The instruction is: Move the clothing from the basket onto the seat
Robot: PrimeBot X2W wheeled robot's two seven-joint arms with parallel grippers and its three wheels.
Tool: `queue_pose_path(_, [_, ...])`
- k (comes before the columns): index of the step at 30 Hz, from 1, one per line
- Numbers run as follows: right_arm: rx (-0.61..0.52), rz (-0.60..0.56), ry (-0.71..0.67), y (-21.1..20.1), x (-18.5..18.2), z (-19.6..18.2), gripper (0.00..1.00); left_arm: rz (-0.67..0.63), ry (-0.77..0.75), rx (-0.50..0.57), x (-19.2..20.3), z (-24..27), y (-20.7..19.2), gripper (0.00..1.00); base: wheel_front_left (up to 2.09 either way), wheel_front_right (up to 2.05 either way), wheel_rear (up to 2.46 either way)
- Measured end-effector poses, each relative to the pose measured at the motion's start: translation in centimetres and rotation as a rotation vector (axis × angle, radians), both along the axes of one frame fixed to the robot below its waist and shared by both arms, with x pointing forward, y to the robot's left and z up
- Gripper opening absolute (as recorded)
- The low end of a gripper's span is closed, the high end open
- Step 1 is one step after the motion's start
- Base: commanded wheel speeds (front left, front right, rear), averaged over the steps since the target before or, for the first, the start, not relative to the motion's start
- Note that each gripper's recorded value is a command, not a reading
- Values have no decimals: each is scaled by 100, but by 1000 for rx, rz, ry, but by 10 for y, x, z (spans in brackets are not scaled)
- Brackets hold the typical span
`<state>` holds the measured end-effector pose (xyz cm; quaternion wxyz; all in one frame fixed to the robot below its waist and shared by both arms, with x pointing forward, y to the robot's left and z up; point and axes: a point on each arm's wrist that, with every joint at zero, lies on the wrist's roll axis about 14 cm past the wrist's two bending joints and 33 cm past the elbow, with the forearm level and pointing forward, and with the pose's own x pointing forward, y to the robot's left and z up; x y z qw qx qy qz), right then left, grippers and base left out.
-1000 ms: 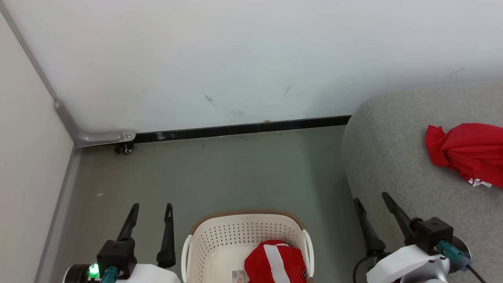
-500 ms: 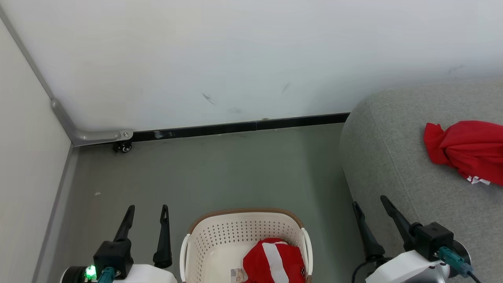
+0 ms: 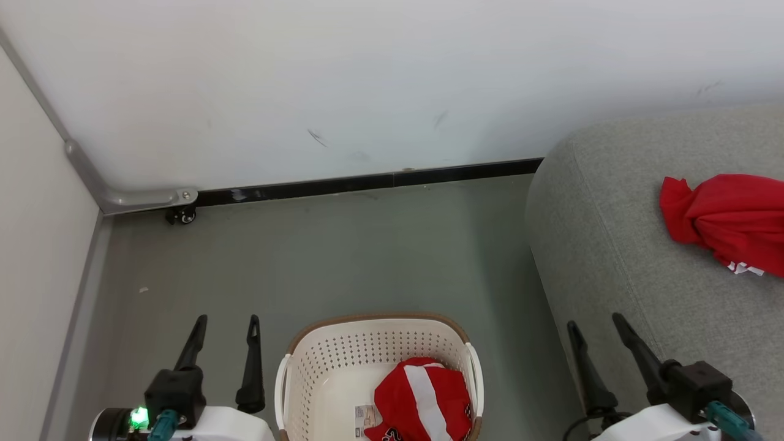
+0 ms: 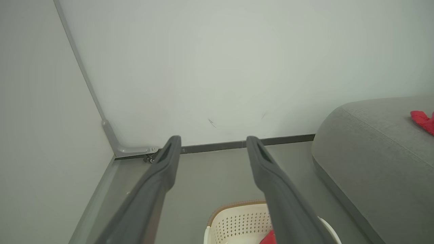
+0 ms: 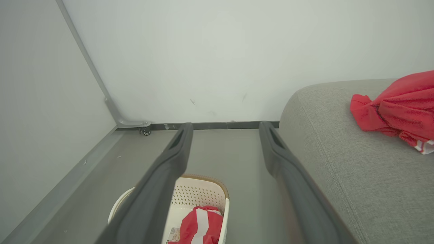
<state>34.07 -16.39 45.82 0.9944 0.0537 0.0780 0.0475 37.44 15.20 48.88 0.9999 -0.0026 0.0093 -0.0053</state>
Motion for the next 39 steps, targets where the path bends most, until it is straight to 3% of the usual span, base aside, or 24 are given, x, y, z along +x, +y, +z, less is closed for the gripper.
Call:
queue_pose_path(17, [-33,-170,3,-56,-5,-1,100,-214,17,6,31,-9,-64,100,0,0,0])
queue_pose_path(39, [-57,-281,37,-89,4,-15,100,-436,125,29,76,-61,-133,100,0,0,0])
